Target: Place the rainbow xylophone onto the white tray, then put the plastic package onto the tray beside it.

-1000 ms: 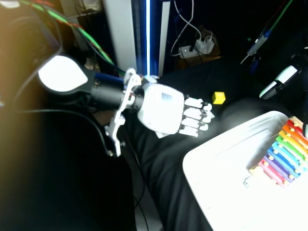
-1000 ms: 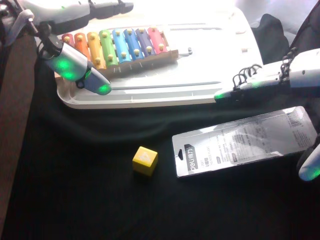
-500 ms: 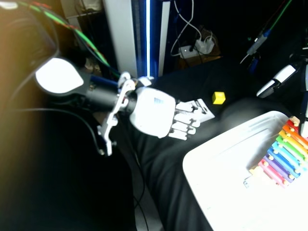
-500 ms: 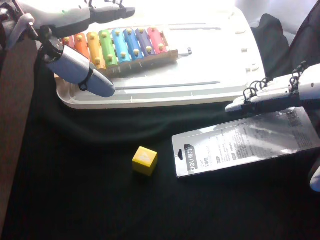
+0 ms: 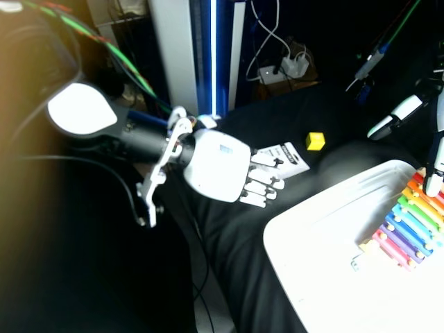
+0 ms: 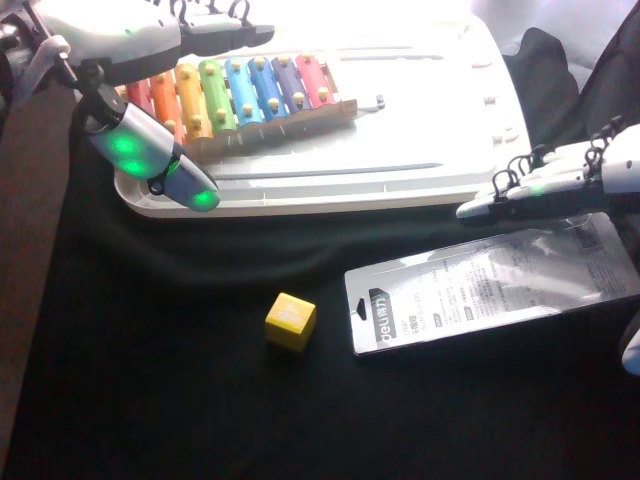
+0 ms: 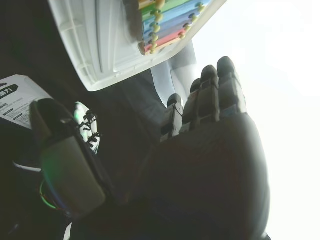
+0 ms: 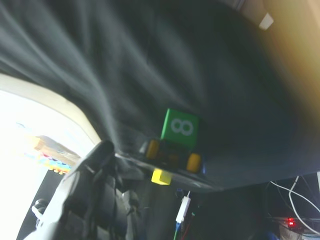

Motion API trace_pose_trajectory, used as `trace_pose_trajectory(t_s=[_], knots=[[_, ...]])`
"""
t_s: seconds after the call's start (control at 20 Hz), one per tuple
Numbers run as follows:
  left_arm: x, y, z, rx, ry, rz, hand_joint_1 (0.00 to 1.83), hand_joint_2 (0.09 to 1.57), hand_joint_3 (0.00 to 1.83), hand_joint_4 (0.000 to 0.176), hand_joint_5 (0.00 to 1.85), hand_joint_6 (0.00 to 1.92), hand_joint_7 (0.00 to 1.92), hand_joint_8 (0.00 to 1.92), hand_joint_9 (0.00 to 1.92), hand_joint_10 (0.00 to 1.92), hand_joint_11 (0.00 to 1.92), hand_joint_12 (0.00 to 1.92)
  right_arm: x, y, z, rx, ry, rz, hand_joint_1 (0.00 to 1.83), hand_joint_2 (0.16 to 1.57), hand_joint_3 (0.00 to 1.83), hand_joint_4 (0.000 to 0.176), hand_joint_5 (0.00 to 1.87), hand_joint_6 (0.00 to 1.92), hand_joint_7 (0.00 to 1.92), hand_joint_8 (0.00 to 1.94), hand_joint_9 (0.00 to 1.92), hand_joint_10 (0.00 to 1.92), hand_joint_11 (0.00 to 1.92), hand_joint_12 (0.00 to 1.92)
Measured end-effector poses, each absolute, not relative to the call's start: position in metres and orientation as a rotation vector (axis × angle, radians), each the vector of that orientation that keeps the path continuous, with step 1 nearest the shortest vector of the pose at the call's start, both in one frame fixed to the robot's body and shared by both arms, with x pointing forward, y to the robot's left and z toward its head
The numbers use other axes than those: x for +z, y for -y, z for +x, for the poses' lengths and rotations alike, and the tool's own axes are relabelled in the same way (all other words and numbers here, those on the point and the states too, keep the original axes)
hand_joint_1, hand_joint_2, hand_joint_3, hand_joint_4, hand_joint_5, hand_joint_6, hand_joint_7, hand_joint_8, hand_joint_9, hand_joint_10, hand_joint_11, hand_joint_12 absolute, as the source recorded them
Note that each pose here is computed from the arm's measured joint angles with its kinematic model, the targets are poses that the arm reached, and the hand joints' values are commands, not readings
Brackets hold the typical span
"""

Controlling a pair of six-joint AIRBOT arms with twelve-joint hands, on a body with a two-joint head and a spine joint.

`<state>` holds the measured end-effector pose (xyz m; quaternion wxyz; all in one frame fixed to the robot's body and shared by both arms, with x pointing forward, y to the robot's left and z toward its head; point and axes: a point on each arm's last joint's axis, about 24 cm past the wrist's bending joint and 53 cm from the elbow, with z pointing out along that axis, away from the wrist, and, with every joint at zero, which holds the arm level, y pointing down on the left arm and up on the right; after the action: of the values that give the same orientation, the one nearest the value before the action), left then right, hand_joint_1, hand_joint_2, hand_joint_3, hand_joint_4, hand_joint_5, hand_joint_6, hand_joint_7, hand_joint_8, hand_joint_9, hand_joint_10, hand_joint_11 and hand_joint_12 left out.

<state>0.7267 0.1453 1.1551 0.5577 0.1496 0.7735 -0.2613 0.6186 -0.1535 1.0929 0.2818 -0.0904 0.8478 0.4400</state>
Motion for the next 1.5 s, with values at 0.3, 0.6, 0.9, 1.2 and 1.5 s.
trace_pose_trajectory(t_s=[0.3,0.6,0.9,1.2,1.5], knots=[[1.153,-0.144,0.725,-0.619,-1.828,0.357,0.74,0.69,0.0,0.176,0.0,0.0,0.0,0.0,0.06,0.02,0.03,0.02,1.087,0.158,0.621,1.145,-2.282,-0.242,0.61,0.61,0.0,0.176,0.0,0.0,0.08,0.0,0.2,0.01,0.14,0.79],[1.15,-0.143,0.723,-0.623,-1.833,0.36,0.74,0.68,0.0,0.176,0.0,0.0,0.0,0.0,0.04,0.0,0.01,0.01,1.083,0.159,0.622,1.131,-2.292,-0.245,0.58,0.62,0.0,0.176,0.0,0.0,0.11,0.0,0.25,0.01,0.16,0.85],[1.149,-0.143,0.723,-0.622,-1.837,0.361,0.74,0.7,0.0,0.176,0.0,0.0,0.0,0.0,0.06,0.01,0.02,0.01,1.078,0.156,0.622,1.124,-2.299,-0.255,0.62,0.61,0.0,0.154,0.0,0.0,0.15,0.0,0.25,0.0,0.15,0.9],[1.144,-0.144,0.721,-0.621,-1.848,0.36,0.77,0.69,0.0,0.176,0.0,0.0,0.0,0.0,0.1,0.01,0.08,0.04,1.067,0.151,0.625,1.105,-2.316,-0.274,0.94,0.68,0.0,0.176,0.0,0.0,0.14,0.0,0.28,0.0,0.15,0.85],[1.143,-0.144,0.72,-0.635,-1.849,0.349,0.76,0.69,0.0,0.176,0.0,0.0,0.0,0.0,0.09,0.0,0.09,0.06,1.063,0.149,0.626,1.119,-2.329,-0.247,1.21,0.86,0.0,0.103,0.12,0.0,0.47,0.01,0.68,0.05,0.52,1.11]])
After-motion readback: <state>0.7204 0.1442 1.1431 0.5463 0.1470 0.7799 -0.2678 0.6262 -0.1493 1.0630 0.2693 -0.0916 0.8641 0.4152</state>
